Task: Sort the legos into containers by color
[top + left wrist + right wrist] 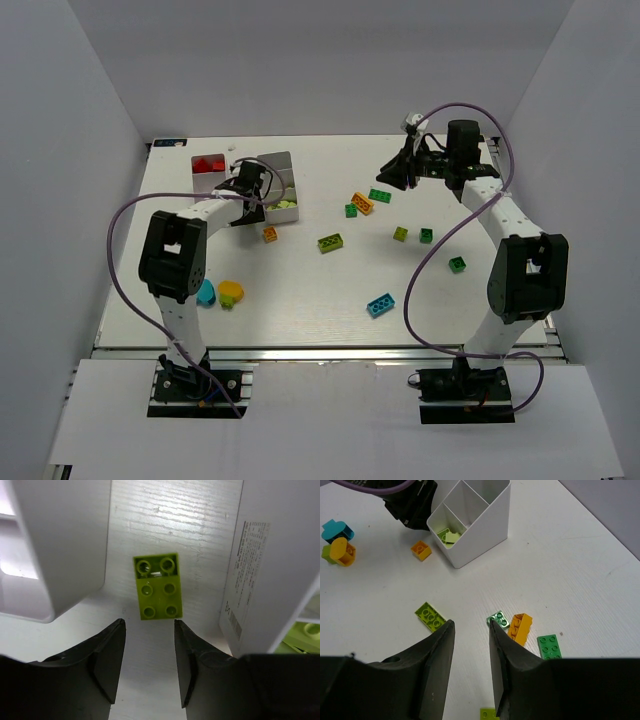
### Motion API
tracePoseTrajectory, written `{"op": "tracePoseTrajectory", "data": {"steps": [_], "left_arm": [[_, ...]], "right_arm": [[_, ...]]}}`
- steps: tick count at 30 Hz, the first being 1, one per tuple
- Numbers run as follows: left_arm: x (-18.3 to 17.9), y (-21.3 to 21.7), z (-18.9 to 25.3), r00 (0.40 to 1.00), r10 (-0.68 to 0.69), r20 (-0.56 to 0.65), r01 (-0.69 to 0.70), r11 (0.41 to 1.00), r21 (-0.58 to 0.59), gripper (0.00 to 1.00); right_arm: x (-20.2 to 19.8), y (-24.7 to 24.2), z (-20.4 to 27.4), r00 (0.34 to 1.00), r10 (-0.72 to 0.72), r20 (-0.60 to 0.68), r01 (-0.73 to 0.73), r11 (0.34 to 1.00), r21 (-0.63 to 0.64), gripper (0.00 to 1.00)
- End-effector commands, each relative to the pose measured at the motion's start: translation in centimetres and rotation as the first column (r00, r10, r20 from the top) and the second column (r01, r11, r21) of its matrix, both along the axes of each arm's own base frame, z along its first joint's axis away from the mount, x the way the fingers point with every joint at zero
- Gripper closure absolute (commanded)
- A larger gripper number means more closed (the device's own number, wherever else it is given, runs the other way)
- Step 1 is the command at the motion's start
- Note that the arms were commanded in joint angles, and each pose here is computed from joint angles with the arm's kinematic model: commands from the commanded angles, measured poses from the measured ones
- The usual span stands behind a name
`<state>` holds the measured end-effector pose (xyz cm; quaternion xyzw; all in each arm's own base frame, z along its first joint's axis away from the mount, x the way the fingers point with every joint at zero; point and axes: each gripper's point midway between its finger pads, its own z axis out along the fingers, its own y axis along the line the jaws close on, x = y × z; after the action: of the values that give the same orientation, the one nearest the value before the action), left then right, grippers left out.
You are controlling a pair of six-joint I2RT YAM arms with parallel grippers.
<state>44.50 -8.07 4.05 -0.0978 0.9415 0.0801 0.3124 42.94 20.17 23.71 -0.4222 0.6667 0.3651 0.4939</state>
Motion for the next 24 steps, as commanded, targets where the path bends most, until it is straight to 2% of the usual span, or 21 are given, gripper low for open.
{"op": "tracePoseTrajectory", "data": {"steps": [1,24], "left_arm": [[1.2,-0.5,1.0,0.999,-0.016,0.044,0.017,0.999,-0.029,0.46],[2.6,-0.4,-0.7,0.999,-0.006,0.036,0.008,0.999,-0.052,0.42]], "right_arm": [[-0.9,0.0,2.2,0.999,0.018,0.043,-0.020,0.999,0.030,0.60],[-1.5,0.2,2.4,0.999,0.034,0.031,-0.036,0.998,0.057,0.59]]}}
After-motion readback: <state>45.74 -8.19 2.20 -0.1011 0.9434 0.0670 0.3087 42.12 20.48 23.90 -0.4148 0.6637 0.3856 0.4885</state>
